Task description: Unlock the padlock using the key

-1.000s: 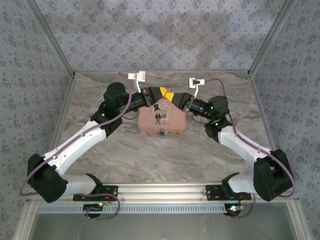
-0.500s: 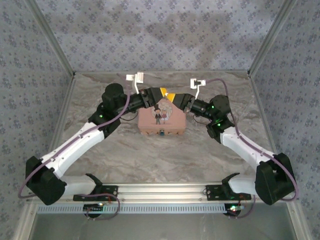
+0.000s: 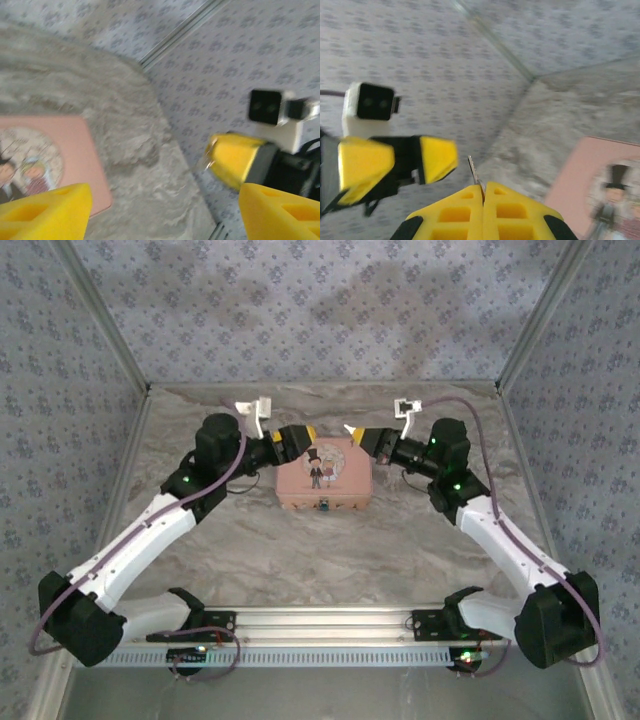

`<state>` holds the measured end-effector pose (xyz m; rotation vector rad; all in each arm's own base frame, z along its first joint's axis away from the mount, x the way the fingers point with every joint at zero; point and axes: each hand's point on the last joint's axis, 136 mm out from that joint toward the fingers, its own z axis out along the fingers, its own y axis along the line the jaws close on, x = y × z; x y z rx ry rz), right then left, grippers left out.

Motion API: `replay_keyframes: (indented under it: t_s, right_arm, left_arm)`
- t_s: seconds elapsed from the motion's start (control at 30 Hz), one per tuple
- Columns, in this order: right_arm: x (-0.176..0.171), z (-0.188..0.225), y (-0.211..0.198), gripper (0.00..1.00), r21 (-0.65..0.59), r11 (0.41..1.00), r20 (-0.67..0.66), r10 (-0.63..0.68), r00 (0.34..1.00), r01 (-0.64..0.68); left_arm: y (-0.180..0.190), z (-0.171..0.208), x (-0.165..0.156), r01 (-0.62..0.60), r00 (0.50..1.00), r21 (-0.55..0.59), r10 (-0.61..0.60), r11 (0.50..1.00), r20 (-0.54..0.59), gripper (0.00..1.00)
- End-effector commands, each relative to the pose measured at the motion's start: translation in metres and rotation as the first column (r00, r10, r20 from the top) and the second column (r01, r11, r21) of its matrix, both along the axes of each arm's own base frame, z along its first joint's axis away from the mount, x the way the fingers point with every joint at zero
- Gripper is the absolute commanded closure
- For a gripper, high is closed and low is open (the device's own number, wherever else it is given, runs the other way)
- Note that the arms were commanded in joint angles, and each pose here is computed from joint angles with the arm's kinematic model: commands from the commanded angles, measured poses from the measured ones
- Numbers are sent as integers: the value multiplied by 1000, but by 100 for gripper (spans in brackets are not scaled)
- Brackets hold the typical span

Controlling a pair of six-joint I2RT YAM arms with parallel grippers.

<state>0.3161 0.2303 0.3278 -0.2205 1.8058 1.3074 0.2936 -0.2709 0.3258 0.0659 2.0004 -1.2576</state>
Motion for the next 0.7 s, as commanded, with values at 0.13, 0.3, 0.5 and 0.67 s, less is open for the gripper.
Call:
replay_keyframes:
  t_s: [0.13, 0.3, 0.5, 0.67]
  right_arm:
    - [40, -62, -49, 100, -391, 889, -16, -267, 964, 240]
    - [74, -92, -64, 100, -517, 797, 25, -351, 936, 313]
    - [118, -121, -66, 100, -599, 725, 50, -390, 920, 340]
    - [163, -147, -62, 100, -633, 697, 33, -411, 911, 337]
  left_arm:
    - [11, -114, -23, -6, 980, 189, 43, 982, -193, 19]
    - [6, -158, -28, -7, 968, 180, 52, 984, -247, 13]
    - [-1, -182, -14, -19, 971, 209, 68, 978, -228, 9]
    - [-6, -188, 1, -34, 976, 241, 83, 970, -199, 9]
